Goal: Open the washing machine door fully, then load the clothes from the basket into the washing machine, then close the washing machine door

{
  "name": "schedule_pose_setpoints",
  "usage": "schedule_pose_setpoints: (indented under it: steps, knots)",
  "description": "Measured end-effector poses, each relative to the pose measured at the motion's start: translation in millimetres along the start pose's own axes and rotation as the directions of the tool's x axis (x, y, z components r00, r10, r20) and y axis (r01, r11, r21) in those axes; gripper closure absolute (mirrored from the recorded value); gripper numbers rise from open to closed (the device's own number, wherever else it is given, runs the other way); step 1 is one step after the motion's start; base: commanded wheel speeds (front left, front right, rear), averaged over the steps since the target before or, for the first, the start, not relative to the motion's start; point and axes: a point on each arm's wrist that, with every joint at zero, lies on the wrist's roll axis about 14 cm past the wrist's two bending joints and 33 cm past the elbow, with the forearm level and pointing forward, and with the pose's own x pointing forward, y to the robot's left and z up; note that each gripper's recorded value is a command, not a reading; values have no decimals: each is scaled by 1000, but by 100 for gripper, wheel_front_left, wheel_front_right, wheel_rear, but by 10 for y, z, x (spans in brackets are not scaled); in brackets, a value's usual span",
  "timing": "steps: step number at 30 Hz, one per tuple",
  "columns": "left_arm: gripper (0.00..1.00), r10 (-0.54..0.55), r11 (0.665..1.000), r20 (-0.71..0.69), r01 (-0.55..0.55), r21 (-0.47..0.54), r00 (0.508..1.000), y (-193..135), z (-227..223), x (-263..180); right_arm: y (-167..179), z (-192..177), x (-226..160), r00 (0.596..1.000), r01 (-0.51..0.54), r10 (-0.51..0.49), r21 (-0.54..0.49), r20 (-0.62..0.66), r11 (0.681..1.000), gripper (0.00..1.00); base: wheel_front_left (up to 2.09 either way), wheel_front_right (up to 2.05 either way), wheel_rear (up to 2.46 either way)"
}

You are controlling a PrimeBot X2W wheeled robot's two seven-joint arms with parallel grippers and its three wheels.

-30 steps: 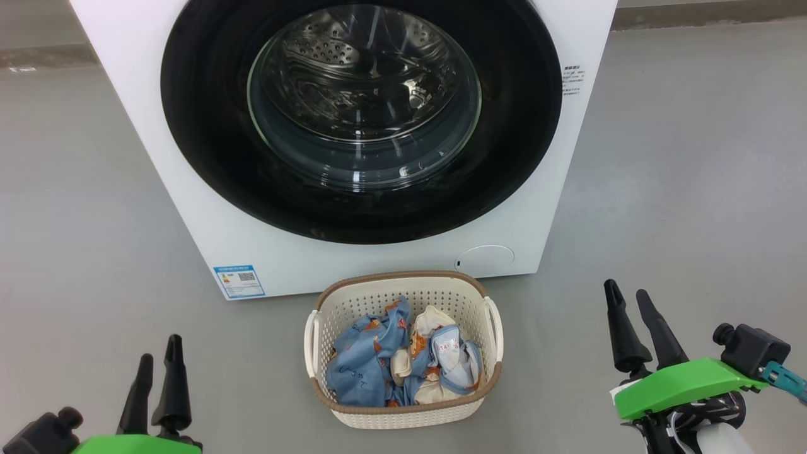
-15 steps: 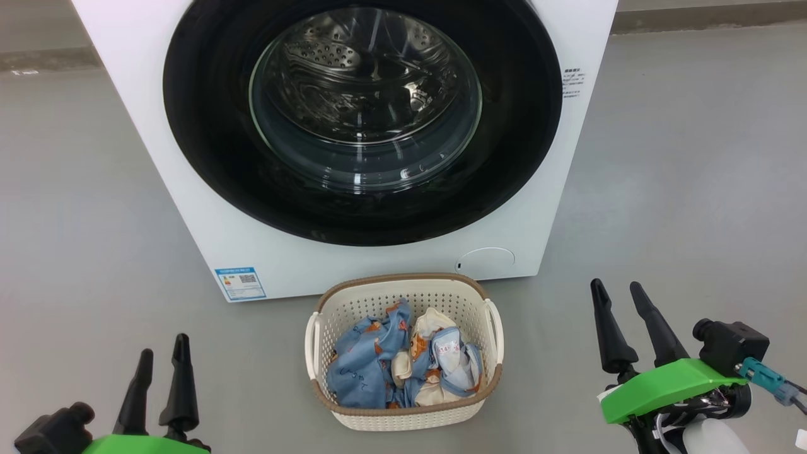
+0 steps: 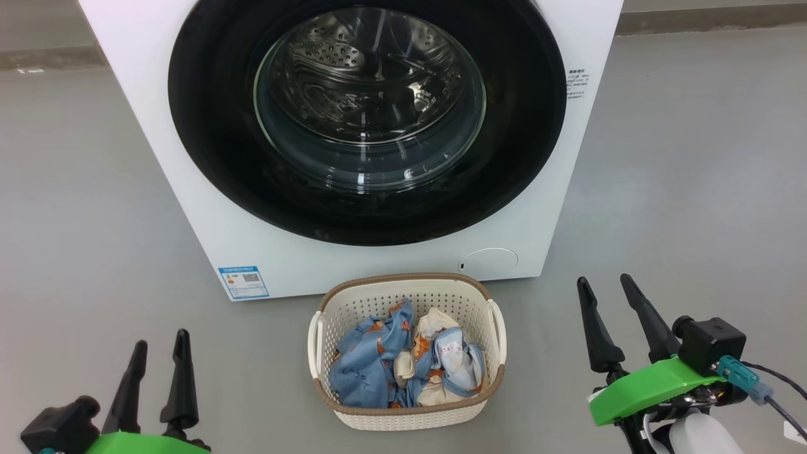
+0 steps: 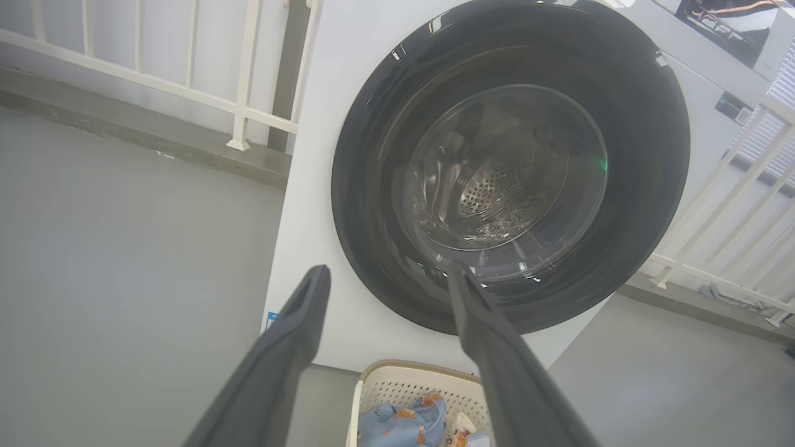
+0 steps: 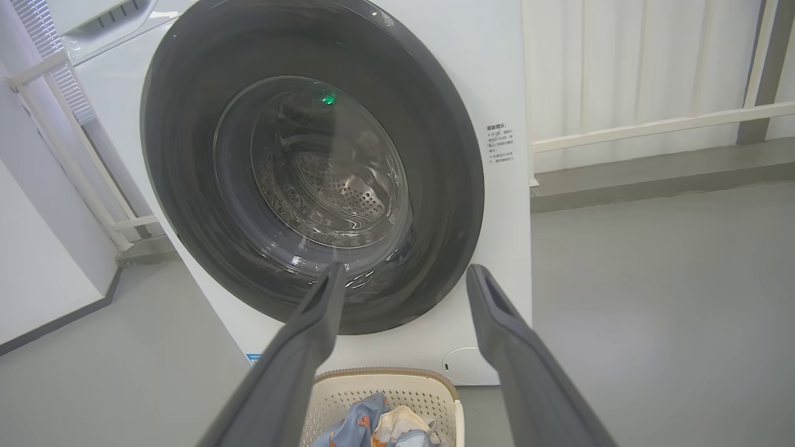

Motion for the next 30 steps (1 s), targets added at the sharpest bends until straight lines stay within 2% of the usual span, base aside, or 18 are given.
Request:
schedule_pose_setpoints:
  steps: [14, 30]
  knots:
    - [0, -40, 989, 26, 36, 141, 999, -23, 86, 26, 143, 61, 72, 997, -62, 67, -146, 27, 987, 0, 0, 0, 0]
    - [0, -42, 989, 24, 38, 145, 999, -25, 84, 42, 130, 74, 71, 997, -59, 64, -147, 32, 987, 0, 0, 0, 0]
